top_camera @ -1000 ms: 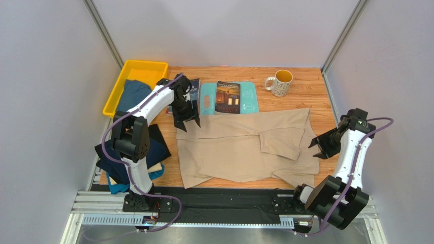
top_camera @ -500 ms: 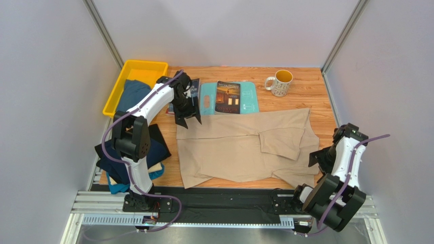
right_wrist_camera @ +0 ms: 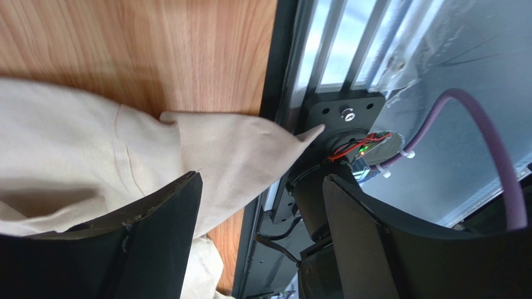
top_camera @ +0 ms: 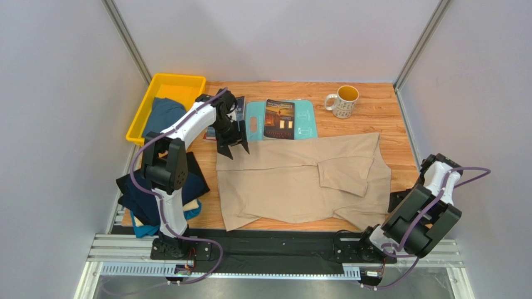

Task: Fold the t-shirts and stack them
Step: Fold the tshirt

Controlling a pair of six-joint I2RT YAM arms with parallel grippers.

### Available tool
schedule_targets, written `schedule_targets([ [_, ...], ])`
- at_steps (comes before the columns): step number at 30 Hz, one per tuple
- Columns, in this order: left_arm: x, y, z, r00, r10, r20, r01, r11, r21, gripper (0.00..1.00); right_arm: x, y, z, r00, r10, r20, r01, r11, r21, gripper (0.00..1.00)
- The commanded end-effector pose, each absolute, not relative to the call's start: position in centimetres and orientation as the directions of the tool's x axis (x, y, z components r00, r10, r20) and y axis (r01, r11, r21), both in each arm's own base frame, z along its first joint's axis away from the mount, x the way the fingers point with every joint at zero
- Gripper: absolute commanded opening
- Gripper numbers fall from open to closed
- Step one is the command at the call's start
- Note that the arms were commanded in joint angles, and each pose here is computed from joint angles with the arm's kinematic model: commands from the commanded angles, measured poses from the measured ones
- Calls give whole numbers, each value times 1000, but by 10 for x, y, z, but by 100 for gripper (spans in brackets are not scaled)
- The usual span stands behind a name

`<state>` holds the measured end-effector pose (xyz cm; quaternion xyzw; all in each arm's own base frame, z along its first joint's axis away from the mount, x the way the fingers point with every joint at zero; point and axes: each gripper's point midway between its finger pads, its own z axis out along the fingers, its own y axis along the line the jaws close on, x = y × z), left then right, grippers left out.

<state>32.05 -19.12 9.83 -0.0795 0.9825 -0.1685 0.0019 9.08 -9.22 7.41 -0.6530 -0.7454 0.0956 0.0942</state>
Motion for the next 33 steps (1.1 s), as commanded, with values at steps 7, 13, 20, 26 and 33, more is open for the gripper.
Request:
schedule_targets([
  [7,317,-190,92,-987,-154,37,-157,908,-388,74,89,-123,70,-66,998,7,963,65,-263,77],
  [13,319,-189,90,-989,-143,42,-148,907,-394,74,87,-118,72,-64,998,2,965,62,-256,77],
  [20,316,-188,89,-989,-138,47,-145,910,-389,74,82,-109,54,-56,995,81,949,78,-305,60],
  [26,313,-187,89,-987,-151,53,-160,908,-386,74,72,-114,56,-33,996,83,919,63,-390,62],
  [33,307,-185,85,-984,-171,60,-181,909,-376,74,70,-100,57,-36,986,160,916,97,-389,64],
])
